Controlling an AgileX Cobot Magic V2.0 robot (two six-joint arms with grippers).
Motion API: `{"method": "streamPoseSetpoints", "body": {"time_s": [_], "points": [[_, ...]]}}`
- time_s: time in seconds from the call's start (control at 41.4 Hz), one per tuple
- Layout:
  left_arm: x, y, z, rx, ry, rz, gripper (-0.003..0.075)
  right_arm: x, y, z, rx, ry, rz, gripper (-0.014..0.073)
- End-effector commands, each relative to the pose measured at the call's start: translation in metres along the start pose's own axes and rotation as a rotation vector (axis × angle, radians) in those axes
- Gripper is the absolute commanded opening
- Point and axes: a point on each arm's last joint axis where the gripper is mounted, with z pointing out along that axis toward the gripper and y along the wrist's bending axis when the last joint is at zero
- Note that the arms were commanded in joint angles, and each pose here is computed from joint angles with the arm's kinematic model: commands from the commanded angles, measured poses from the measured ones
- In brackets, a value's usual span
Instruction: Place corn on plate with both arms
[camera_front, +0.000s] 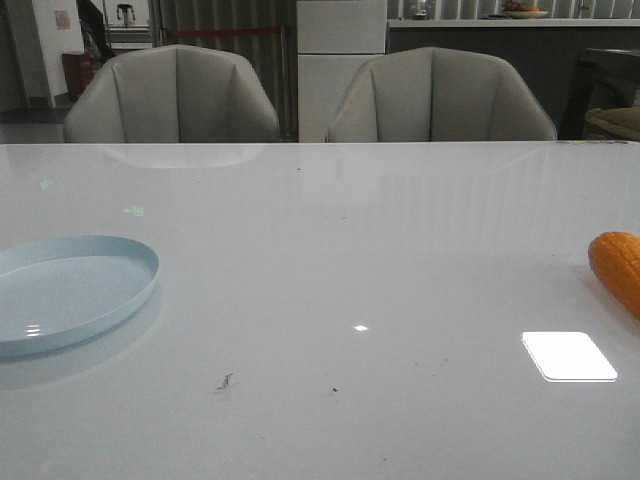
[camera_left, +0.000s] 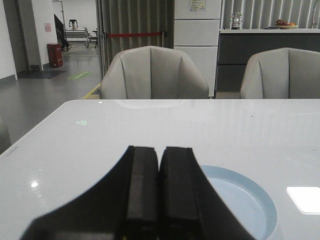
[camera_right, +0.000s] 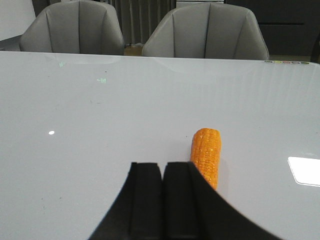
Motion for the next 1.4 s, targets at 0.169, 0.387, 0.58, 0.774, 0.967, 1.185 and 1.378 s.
{"method": "streamPoseSetpoints", "body": {"time_s": [0.169, 0.387, 0.58, 0.774, 0.967, 1.185, 1.378], "points": [[0.003, 0.000, 0.000, -0.003, -0.070, -0.010, 0.0089, -0.016, 0.000, -0.003, 0.010, -0.130, -0.006, 0.0064], [0.003, 0.000, 0.000, -0.003, -0.070, -0.010, 0.0089, -0.016, 0.000, -0.003, 0.010, -0.130, -0.006, 0.0064], [0.002, 0.000, 0.000, -0.004, -0.080, -0.010, 0.0089, -0.016, 0.000, -0.003, 0.010, -0.130, -0.006, 0.0064], [-0.002, 0.001, -0.001, -0.008, -0.124, -0.010, 0.0089, -0.017, 0.000, -0.004, 0.010, -0.138, -0.006, 0.0064], [-0.019, 0.003, -0.005, -0.030, -0.326, -0.010, 0.0089, -0.018, -0.001, -0.004, 0.011, -0.152, -0.006, 0.0064], [-0.048, 0.004, -0.012, -0.041, -0.471, -0.014, 0.0089, -0.055, -0.002, -0.015, 0.029, -0.460, 0.021, 0.0064], [-0.085, 0.002, -0.019, -0.027, -0.435, 0.116, 0.0089, -0.100, 0.003, -0.027, 0.004, -0.426, 0.020, 0.0064]]}}
